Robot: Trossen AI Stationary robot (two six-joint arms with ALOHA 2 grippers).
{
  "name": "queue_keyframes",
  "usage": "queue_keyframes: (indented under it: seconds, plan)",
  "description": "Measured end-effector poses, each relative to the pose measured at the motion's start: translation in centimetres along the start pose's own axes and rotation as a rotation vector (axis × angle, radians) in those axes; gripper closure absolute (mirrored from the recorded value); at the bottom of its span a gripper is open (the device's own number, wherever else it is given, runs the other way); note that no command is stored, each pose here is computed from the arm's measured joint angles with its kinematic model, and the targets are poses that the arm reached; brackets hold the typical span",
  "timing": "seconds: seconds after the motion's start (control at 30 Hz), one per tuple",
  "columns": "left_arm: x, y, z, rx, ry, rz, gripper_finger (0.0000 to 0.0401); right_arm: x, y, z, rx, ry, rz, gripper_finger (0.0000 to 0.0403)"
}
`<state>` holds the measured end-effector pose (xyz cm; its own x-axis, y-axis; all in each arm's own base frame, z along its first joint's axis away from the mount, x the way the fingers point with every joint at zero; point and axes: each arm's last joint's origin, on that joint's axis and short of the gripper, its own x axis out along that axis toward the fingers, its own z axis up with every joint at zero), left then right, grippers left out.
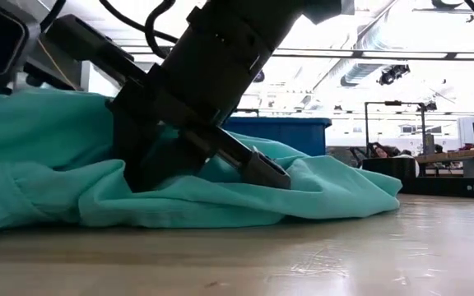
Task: Fold laundry
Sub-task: Fold the light blue shorts
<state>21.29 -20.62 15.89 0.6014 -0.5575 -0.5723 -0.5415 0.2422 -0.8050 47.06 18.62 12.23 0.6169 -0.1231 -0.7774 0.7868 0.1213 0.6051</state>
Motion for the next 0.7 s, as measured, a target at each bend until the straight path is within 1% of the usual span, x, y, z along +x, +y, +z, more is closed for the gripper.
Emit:
queue_keyframes:
  seconds: [0.07, 0.13, 0.23, 0.37, 0.53, 0.63, 0.7]
  plan:
    - [-0.1, -0.8, -0.3, 0.019, 0.055, -0.069, 0.0390, -0.2, 0.3, -0.1, -0.022, 0.032, 0.008, 0.0403]
    - [-0.5, -1.8, -0.5, 0.046, 0.091, -0.165, 0.0391, -0.7, 0.6, -0.3, -0.060, 0.064, 0.023, 0.0403]
    - [-1.5, -3.2, -0.8, 0.088, 0.109, -0.280, 0.0398, -1.9, 1.2, -0.7, -0.113, 0.094, 0.043, 0.0403]
    - [-3.1, -4.3, -1.0, 0.139, 0.110, -0.347, 0.0400, -3.4, 1.6, -0.8, -0.211, 0.128, 0.046, 0.0403]
    - [-5.2, -5.6, -1.0, 0.218, 0.095, -0.430, 0.0401, -5.6, 2.5, -0.6, -0.357, 0.186, 0.086, 0.0403]
    - [-6.5, -6.3, -0.8, 0.271, 0.068, -0.477, 0.0401, -6.7, 3.0, -0.6, -0.420, 0.198, 0.110, 0.0403]
    - [-7.2, -6.5, -0.3, 0.295, 0.034, -0.483, 0.0401, -7.6, 3.4, -0.4, -0.449, 0.202, 0.134, 0.0403]
